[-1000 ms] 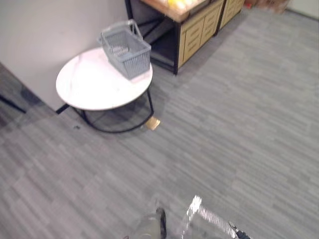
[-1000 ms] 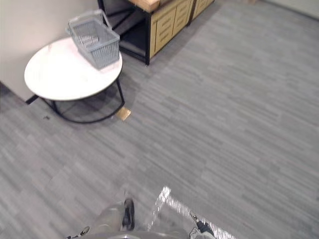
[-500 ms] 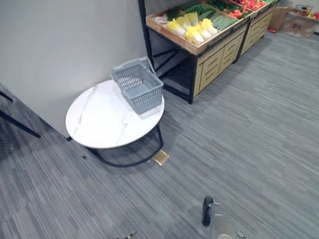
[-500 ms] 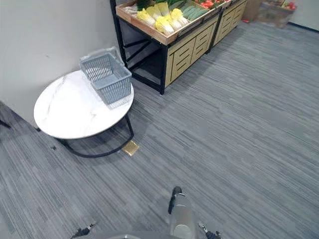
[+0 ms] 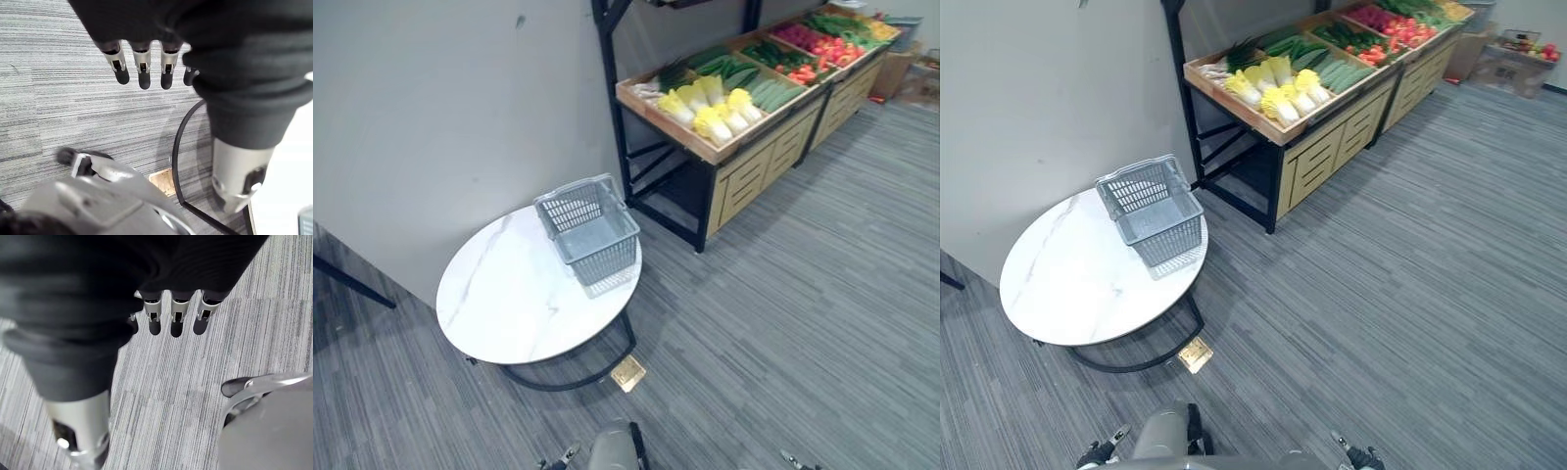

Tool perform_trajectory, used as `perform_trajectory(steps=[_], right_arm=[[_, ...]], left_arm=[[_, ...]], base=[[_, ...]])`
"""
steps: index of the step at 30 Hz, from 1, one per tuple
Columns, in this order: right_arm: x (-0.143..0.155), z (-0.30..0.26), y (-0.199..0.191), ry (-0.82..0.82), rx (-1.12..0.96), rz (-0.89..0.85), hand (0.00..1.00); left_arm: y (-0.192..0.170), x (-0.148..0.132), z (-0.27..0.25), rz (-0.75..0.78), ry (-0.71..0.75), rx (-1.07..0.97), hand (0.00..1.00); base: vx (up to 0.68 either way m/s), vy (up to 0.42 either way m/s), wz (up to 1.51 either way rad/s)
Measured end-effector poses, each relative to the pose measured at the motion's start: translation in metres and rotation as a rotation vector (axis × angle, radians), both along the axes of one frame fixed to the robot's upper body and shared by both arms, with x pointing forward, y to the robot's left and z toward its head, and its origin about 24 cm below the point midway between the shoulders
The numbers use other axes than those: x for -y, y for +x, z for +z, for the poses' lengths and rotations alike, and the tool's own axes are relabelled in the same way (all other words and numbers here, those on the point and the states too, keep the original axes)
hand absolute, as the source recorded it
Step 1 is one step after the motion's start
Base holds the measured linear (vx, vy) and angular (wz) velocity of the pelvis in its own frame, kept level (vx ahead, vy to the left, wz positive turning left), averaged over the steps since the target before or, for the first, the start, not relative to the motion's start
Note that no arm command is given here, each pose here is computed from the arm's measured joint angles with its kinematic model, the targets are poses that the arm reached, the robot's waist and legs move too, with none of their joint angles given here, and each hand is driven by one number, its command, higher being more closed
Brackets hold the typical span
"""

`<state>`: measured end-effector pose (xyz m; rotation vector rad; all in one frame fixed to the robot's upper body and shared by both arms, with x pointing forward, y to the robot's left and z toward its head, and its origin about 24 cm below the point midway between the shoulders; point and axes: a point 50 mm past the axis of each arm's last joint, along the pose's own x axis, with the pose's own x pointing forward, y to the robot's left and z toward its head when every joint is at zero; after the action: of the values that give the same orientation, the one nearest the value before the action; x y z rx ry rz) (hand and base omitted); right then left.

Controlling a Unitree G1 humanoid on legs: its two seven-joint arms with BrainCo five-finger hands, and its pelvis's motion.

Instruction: Pick vegetable in the basket

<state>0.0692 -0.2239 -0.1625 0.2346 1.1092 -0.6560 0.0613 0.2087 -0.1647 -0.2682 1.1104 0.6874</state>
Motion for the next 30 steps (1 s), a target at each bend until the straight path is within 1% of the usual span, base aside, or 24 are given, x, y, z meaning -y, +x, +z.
perform_trajectory(steps=[3,4,6,8,12,16,21,23,24,25,27,30], right_arm=[[-0.004,-0.001,0.002,0.005,0.002,0.016,0.0],[-0.015,-0.002,0.008,0.03,0.007,0.044,0.0],[-0.024,-0.002,0.013,0.049,0.018,0.056,0.0],[-0.023,-0.003,0.011,0.049,0.01,0.042,0.0],[-0.018,0.0,0.019,0.023,0.036,0.06,0.0],[-0.011,0.001,0.02,0.001,0.035,0.082,0.0],[-0.009,0.0,0.01,-0.002,0.016,0.074,0.0],[-0.011,-0.002,0.001,0.006,-0.009,0.077,0.0],[-0.018,-0.004,-0.006,0.02,-0.031,0.088,0.0],[-0.008,-0.003,-0.007,0.001,-0.04,0.106,0.0],[-0.002,-0.002,-0.007,-0.017,-0.047,0.129,0.0],[0.0,-0.001,-0.001,-0.027,-0.05,0.193,0.0]], left_arm=[[-0.014,-0.003,-0.001,0.019,0.008,-0.033,0.0],[-0.013,-0.008,0.0,0.006,0.032,-0.03,0.0],[-0.012,-0.012,0.0,-0.004,0.04,-0.038,0.0],[-0.017,-0.015,-0.001,-0.024,0.041,-0.078,0.0],[-0.033,-0.02,-0.004,-0.056,0.037,-0.165,0.0],[-0.03,-0.02,-0.003,-0.056,0.036,-0.15,0.0],[-0.034,-0.016,-0.005,0.013,0.005,-0.137,0.0],[-0.038,-0.015,-0.005,0.068,-0.007,-0.13,0.0],[-0.042,-0.018,-0.005,0.105,-0.014,-0.122,0.0],[-0.043,-0.007,-0.007,0.141,-0.051,-0.117,0.0],[-0.044,0.002,-0.009,0.159,-0.078,-0.116,0.0],[-0.045,0.003,-0.009,0.165,-0.084,-0.116,0.0]], base=[[0.53,0.269,0.09],[0.56,0.238,0.08],[0.54,0.278,0.23],[0.52,0.269,0.31],[0.48,0.175,0.29],[0.49,0.03,0.54],[0.41,-0.197,0.77],[0.39,-0.351,0.81],[0.36,-0.411,0.56],[0.34,-0.409,0.44],[0.3,-0.368,0.32],[0.2,-0.305,0.34]])
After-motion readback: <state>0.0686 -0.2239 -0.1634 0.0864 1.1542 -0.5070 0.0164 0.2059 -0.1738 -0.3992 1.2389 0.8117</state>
